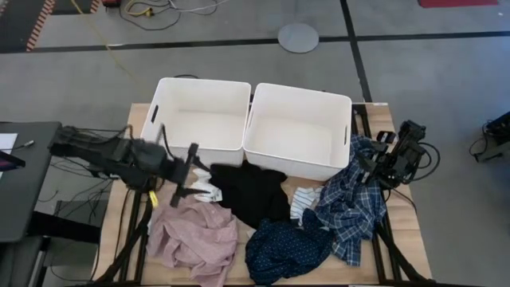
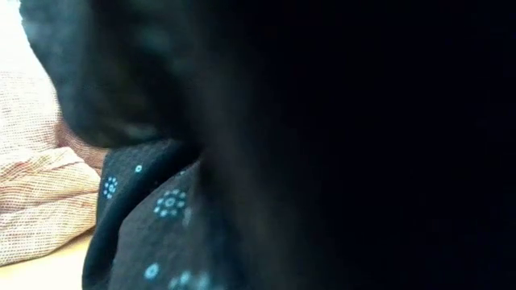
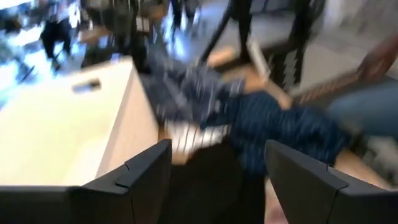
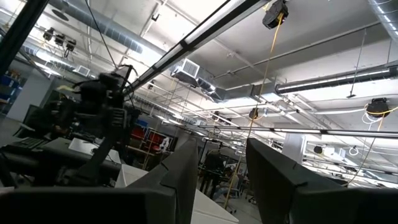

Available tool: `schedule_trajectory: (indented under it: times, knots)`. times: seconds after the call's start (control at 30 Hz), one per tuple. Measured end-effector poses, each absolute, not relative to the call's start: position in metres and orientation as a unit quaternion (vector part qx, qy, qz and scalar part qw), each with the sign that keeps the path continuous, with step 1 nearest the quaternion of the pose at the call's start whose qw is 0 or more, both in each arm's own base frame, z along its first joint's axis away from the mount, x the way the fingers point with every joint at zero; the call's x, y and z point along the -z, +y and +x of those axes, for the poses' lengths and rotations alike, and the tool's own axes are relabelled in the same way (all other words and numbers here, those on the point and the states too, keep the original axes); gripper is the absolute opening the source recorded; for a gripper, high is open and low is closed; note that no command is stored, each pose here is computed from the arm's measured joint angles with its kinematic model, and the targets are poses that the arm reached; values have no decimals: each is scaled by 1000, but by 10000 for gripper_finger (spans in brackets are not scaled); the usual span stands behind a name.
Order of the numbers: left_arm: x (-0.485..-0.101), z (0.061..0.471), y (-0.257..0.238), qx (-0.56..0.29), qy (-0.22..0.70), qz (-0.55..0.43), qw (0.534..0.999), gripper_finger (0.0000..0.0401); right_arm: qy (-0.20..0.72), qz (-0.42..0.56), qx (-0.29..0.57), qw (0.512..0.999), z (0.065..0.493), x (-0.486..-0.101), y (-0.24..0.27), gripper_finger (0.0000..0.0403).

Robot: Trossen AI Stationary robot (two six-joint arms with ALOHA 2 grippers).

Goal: Sort clothes
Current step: Put the white socks into the right white laundry bin

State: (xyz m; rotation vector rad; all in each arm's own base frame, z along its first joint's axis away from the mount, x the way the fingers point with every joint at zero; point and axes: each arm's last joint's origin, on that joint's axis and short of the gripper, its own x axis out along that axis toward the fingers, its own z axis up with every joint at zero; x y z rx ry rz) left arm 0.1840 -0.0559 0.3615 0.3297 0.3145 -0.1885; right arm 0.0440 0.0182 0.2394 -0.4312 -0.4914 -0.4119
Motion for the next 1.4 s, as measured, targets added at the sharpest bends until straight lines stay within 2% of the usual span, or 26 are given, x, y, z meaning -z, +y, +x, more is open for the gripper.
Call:
schedule_trajectory:
  times: [0.3,0.6,0.97,1.4]
  knots:
    - [-317,181,-96,-8,324,173,930,251,-240,-210,201,926,44,-239,18,154]
    - [-268,187,-108,-49,397,145,905,251,-240,-210,201,926,44,-240,18,154]
    - [-242,183,-115,-68,413,103,903,251,-240,-210,201,926,44,-239,18,154]
    - [-202,178,-117,-78,377,48,922,251,-240,-210,201,926,44,-239,18,154]
